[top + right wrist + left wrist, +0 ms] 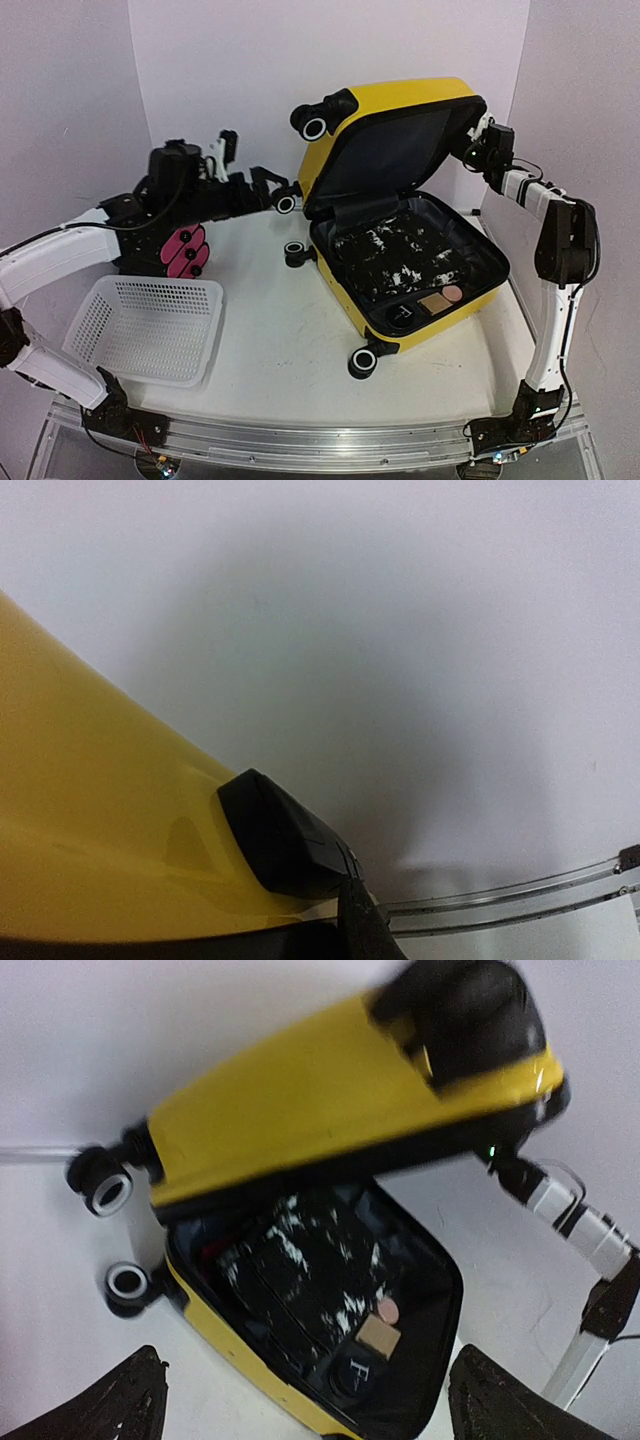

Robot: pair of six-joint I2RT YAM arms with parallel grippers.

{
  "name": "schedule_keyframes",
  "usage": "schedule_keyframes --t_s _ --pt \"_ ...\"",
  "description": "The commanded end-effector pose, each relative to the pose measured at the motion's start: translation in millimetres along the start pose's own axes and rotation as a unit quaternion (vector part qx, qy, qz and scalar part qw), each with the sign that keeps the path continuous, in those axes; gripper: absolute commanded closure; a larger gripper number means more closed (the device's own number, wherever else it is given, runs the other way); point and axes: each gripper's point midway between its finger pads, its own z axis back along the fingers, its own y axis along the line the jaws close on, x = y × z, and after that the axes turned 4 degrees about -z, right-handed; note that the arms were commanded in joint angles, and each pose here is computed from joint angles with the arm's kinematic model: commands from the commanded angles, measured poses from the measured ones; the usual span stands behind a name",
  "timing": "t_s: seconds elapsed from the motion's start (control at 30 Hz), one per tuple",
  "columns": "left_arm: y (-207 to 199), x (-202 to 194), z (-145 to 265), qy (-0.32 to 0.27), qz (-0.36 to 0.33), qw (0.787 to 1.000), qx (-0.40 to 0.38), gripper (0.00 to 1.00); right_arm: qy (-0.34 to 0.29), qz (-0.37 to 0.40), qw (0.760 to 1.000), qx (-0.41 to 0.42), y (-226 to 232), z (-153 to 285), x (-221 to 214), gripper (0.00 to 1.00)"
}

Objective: Open, take out, and arrange the luggage

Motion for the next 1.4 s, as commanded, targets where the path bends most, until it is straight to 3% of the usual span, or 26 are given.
schedule_keyframes --t_s 0.0,0.4,0.53,0.77,0.97,1.37 --pt "-14 -86 -50 0.100 0.021 0.995 0.012 0.02 -0.125 0.015 0.991 -0.048 16 34 103 1.00" --pt "-30 -171 -135 0.174 0.086 0.981 -0.008 0.04 -0.112 0.067 0.980 -0.149 5 44 101 1.00" --pt "-36 -184 -156 0.190 0.068 0.979 -0.026 0.13 -0.114 0.090 0.977 -0.158 4 46 105 1.00" --pt "-31 -201 -189 0.198 0.017 0.980 -0.032 0.41 -0.095 0.098 0.973 -0.187 -18 46 100 1.00" --pt "-26 -213 -212 0.210 0.000 0.977 -0.046 0.58 -0.092 0.097 0.967 -0.217 -62 56 115 1.00" --pt "-18 -182 -248 0.192 0.038 0.977 -0.080 0.72 -0.084 0.108 0.963 -0.234 -107 39 125 1.00"
